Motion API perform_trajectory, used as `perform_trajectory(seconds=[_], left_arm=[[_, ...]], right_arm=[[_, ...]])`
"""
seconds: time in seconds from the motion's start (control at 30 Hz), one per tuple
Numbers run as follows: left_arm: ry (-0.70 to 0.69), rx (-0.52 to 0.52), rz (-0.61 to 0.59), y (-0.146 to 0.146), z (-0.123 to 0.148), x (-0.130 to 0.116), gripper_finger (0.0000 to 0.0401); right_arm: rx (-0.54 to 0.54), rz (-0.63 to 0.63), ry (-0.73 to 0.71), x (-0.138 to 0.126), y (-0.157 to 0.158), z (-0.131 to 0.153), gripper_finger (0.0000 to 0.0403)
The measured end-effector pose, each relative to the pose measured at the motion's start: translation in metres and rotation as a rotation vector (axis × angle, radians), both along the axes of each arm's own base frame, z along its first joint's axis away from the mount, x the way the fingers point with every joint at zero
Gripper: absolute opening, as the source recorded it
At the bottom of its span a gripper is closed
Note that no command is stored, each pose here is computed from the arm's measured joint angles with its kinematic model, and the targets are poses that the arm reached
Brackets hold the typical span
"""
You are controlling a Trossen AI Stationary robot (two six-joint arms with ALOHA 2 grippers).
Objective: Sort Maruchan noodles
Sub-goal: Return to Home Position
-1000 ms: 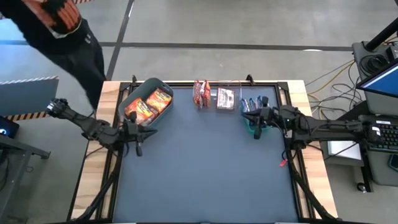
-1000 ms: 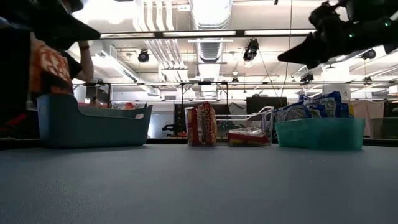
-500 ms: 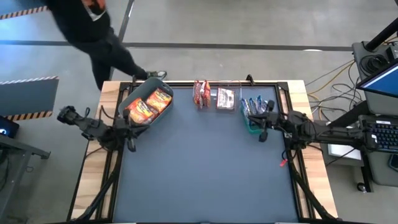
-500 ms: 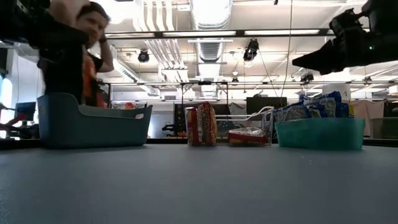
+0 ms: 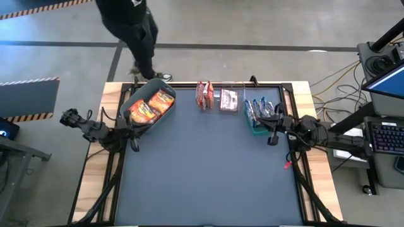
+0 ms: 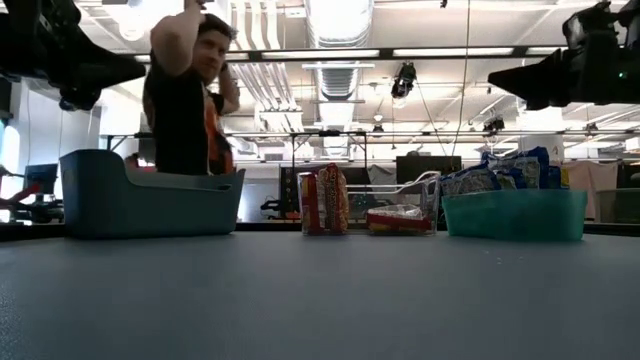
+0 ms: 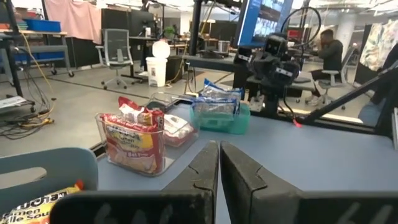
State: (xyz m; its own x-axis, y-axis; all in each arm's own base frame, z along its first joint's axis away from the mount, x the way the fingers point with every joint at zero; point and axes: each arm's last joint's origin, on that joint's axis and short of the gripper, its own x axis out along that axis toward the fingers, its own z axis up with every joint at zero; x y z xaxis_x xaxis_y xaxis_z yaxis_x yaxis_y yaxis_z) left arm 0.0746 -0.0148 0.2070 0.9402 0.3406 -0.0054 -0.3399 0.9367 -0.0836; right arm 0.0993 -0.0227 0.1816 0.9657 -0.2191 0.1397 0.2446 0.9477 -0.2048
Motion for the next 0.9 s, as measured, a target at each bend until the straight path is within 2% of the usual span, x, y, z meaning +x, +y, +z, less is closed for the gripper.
perform_trajectory(seconds=[0.27,0.47,0.77,0.9], left_arm=[[0.011,-0.012,0.002,-0.001,-0.007,0.002,0.0],[0.014,-0.012,0.002,-0.0011,-0.008,0.0022,0.0],[0.013,-0.014,0.003,-0.0011,-0.008,0.0022,0.0],[0.014,-0.013,0.003,-0.0011,-0.0081,0.0022,0.0]], right_arm=[[-0.021,0.002,0.002,-0.0025,0.0008,-0.0005,0.0009],[-0.023,0.05,-0.04,-0.006,0.0029,0.0026,0.0009],[-0.033,0.043,-0.02,-0.0056,0.0027,0.0007,0.0009],[-0.014,0.021,0.039,-0.0043,0.0017,-0.0049,0.0009]])
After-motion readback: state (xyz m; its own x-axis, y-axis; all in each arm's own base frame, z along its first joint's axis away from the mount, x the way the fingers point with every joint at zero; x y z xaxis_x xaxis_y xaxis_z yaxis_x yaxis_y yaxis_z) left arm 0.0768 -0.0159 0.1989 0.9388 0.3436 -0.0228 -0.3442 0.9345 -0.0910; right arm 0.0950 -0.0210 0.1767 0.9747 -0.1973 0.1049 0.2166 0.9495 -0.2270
